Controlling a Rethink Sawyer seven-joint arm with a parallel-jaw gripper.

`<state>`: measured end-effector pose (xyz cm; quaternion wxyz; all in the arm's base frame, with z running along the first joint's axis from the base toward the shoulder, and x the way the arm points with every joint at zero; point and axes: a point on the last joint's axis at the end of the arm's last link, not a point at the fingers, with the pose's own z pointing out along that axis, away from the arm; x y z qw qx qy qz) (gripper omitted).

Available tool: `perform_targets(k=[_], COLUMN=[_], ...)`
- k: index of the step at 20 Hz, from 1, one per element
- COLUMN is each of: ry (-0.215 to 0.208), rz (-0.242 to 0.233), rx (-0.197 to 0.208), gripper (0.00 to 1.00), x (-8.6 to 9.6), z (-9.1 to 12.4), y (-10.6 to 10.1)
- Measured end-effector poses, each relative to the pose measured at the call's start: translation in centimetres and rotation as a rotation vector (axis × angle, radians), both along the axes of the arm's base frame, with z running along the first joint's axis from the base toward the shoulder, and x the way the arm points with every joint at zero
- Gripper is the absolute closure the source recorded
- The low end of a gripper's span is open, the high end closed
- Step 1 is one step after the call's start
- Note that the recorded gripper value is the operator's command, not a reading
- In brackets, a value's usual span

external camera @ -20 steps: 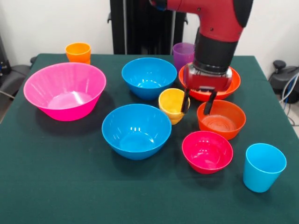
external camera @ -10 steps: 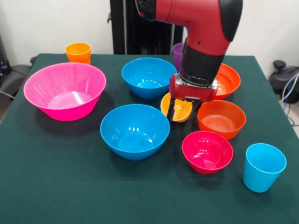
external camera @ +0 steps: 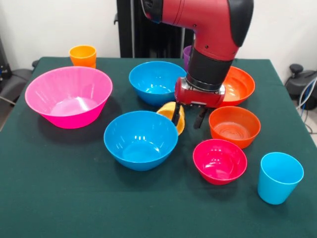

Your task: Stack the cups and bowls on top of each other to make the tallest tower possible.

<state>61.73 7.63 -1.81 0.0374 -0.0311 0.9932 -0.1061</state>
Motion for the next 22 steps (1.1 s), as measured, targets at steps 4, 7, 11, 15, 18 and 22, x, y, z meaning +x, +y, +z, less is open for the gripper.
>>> perform_targets(k=[4, 7, 11, 15, 18, 22], ry=[0.029, 0.044, 0.059, 0.068, 0.084, 0.099], rz=[0.002, 0.006, 0.015, 0.02, 0.011, -0.019], rx=[-0.021, -0.034, -0.057, -0.088, -0.103, -0.103], gripper=[0.0, 0.0, 0.0, 0.0, 0.0, 0.0], x=[-0.6, -1.0, -1.8, -2.5, -2.9, -3.3], z=[0.4, 0.7, 1.5, 3.0, 4.1, 4.3], y=[0.0, 0.0, 0.4, 0.4, 0.3, -0.6])
